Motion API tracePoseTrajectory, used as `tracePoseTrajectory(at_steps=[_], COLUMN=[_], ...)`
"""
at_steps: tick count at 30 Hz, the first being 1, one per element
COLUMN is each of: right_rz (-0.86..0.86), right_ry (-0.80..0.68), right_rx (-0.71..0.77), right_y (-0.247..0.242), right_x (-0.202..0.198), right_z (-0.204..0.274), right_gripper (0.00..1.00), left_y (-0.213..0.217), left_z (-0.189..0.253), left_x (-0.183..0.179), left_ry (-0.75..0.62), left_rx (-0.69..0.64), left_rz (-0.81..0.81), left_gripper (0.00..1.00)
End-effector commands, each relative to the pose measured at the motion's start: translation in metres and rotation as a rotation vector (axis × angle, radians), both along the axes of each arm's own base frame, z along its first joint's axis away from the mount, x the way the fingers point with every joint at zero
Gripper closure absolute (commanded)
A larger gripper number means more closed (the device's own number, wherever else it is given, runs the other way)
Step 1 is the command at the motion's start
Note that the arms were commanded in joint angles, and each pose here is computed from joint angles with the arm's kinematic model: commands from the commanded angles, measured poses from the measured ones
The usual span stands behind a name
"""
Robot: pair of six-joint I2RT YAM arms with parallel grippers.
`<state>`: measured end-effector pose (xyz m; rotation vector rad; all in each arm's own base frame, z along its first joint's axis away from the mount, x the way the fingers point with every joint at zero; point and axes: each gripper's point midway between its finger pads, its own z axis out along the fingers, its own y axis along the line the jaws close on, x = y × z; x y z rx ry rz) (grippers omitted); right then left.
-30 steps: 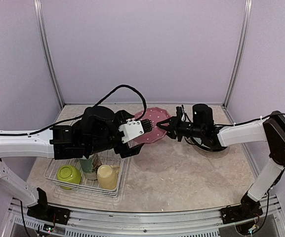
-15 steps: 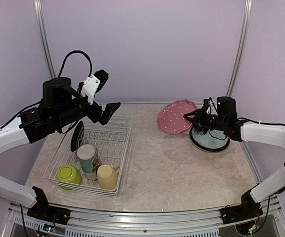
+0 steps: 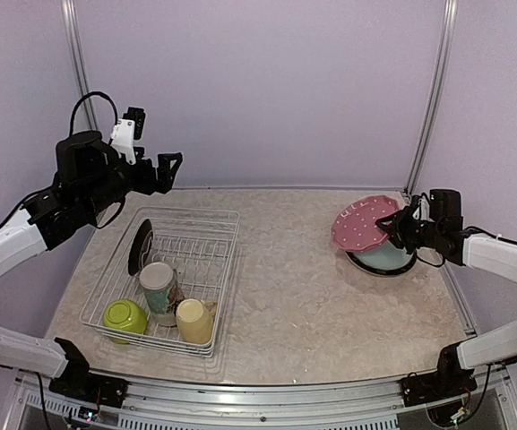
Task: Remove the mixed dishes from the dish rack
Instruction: Place the plate with another plate.
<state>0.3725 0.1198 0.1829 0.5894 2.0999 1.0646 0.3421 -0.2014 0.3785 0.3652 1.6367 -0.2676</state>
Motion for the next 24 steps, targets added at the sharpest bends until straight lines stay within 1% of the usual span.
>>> tracePoseTrajectory(at_steps=[1,5,7,12,21,24], right_rz=[-0.029,-0.061,-0.095,-0.113,-0.093,-0.091], right_ry=[-0.121,-0.099,-0.086,-0.067,-0.041,-0.036], right_rx=[0.005,-0.007,-0.002,0.017,0.068,0.081], right_y=[-0.023,-0.039,-0.054,-0.070,-0.073,-0.074], right_x=[0.001,-0.002,0.000,0.008,0.021,0.023], right_z=[0.031,0.020,0.014,0.004,-0.014,-0.018], right_gripper=[1.00,1.00,1.00,1.00,1.00,0.95], left_y=[0.017,0.022,0.022,0.018,0.022,0.028], left_z=[0.000,-0.002,-0.005,-0.012,-0.014,-0.016], left_x=[0.009,0.014,0.016,0.021,0.027,0.031], left_ry=[0.045,0.073,0.091,0.128,0.182,0.202], left_rx=[-0.118,-0.159,-0.163,-0.154,-0.212,-0.237], left_rz=[0.049,0.036,0.031,0.017,-0.006,0.009], left_gripper=[0.01,0.01,0.01,0.01,0.01,0.01])
